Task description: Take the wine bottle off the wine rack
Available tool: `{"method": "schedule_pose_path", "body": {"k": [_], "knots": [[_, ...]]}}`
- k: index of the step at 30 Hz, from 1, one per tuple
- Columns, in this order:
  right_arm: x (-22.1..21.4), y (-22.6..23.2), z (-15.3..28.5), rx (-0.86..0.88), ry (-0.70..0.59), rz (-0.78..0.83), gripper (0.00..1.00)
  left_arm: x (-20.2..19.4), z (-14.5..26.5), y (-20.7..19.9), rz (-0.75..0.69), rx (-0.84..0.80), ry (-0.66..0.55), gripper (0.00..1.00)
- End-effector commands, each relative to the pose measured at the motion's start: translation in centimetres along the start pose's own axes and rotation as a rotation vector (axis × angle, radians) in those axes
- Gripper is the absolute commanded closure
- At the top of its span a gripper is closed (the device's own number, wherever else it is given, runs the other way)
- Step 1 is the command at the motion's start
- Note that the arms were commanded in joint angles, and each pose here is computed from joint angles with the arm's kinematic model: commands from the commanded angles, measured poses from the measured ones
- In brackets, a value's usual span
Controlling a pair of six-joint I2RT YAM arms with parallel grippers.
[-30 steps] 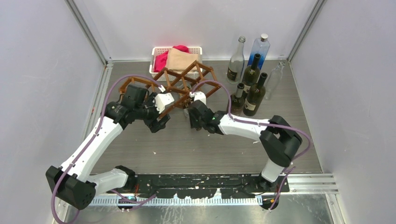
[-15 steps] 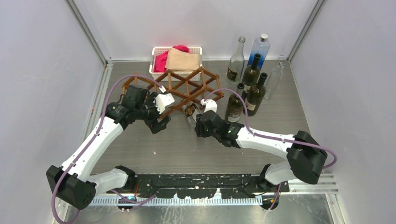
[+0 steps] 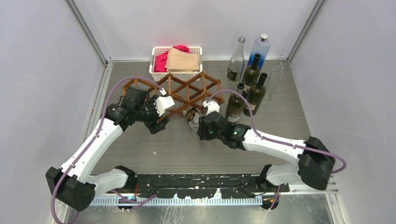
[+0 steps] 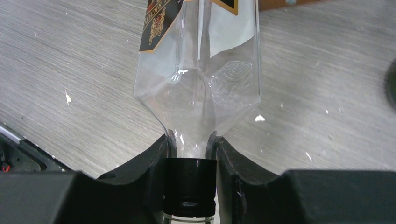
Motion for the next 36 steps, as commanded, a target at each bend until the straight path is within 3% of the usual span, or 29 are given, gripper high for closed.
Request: {"method": "schedule_pose_path", "body": {"k": [1, 6, 11, 17, 19, 29, 36], "knots": [[4.8, 7.5, -0.3, 0.228, -0.075, 0.029, 0.99, 1.4, 0.9, 0.8, -0.057, 0.030, -0.050, 0.29], [6.4, 8.7, -1.1, 0.226, -0.108, 0.044, 0.99, 1.1, 0.1, 2.2, -0.081, 0.063, -0.018, 0.35], [7.2, 9.0, 0.5, 0.249, -0.130, 0.035, 0.99, 2.4, -0.2, 1.2, -0.082, -0.025, -0.071, 0.49], [6.8, 9.0, 1.1, 0.277, -0.125, 0.016, 0.99, 4.2, -1.1, 0.2, -0.119, -0.122, -0.119, 0.85], [6.7, 9.7, 0.8, 0.298, -0.097, 0.033, 0.99, 4.6, -2.1, 1.4, -0.137, -0.083, -0.125, 0.95], [8.8, 10.9, 1.5, 0.311, -0.148, 0.064, 0.99, 3.3, -5.5, 5.7, -0.183, 0.028, 0.030, 0.96], [8.8, 10.2, 3.8, 0.341, -0.191, 0.016, 0.99, 2.5, -6.4, 7.0, -0.169, 0.102, 0.062, 0.98]]}}
Point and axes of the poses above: each gripper's point midway between its finger pads, its own z axis back along the fingers, its own y axis along the line the jaws close on, x = y × z, the point moved 2 cm from there along z, back along the fingers, and after that the axes turned 11 degrees about -z, right-handed, at the moved point
